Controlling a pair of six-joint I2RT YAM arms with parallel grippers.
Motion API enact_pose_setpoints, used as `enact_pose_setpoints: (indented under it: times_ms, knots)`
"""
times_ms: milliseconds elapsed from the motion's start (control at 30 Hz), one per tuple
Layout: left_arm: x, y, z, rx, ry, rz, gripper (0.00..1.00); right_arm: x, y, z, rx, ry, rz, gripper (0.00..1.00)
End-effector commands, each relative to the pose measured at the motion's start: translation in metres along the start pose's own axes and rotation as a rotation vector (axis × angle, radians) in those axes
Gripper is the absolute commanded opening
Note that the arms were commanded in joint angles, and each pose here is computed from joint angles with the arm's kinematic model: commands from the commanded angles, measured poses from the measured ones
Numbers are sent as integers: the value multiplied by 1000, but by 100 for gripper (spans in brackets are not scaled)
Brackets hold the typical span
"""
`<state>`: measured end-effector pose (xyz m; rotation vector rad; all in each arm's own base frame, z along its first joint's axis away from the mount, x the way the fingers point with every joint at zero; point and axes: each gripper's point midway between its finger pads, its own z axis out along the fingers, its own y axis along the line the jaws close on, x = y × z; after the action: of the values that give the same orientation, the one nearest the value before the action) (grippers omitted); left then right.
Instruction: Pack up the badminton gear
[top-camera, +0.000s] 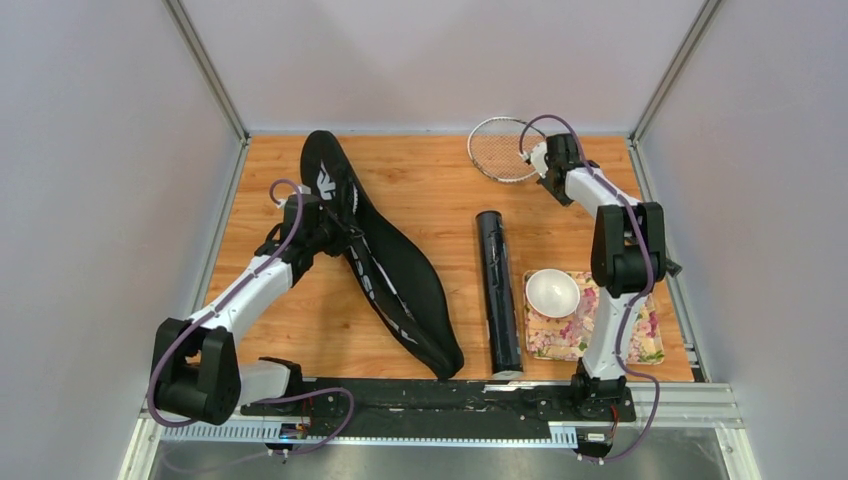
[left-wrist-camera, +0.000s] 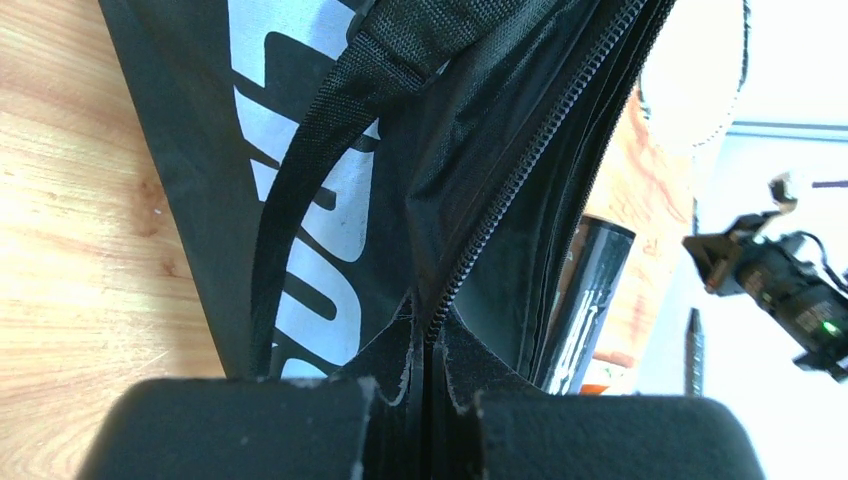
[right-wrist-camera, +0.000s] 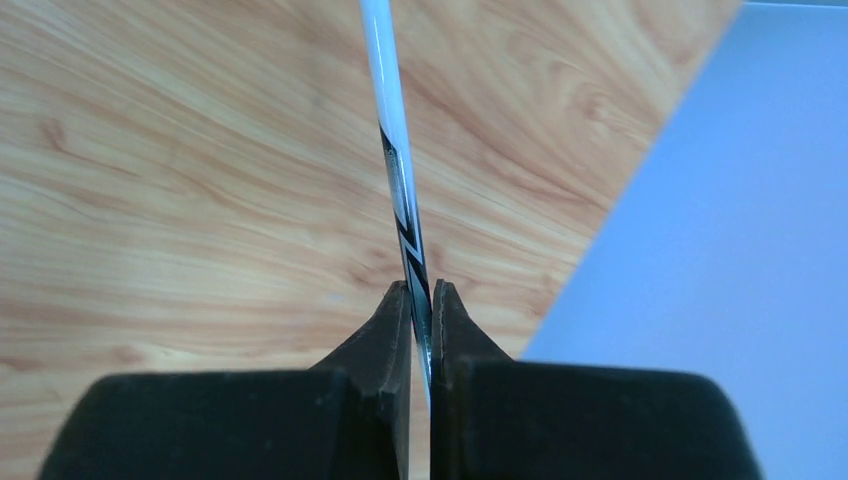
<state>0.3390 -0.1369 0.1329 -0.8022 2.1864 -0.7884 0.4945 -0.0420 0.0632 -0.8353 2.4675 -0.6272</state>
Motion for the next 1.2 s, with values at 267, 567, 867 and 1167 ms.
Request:
enact_pose_setpoints:
  times_ms: [267,567,867,1167]
  knots:
    - [-26,-12,1,-9,-98,-10,0,-39,-48,-151,321,-155,89,0]
    - [-37,-6,7,-74,-126,7,0,-64,45,-238,251,-355,-45,0]
    - [-45,-13,1,-86,-143,31,0,-59,133,-271,221,-473,-289,0]
    - [-48,-21,-5,-73,-140,33,0,-58,167,-306,367,-592,-433,0]
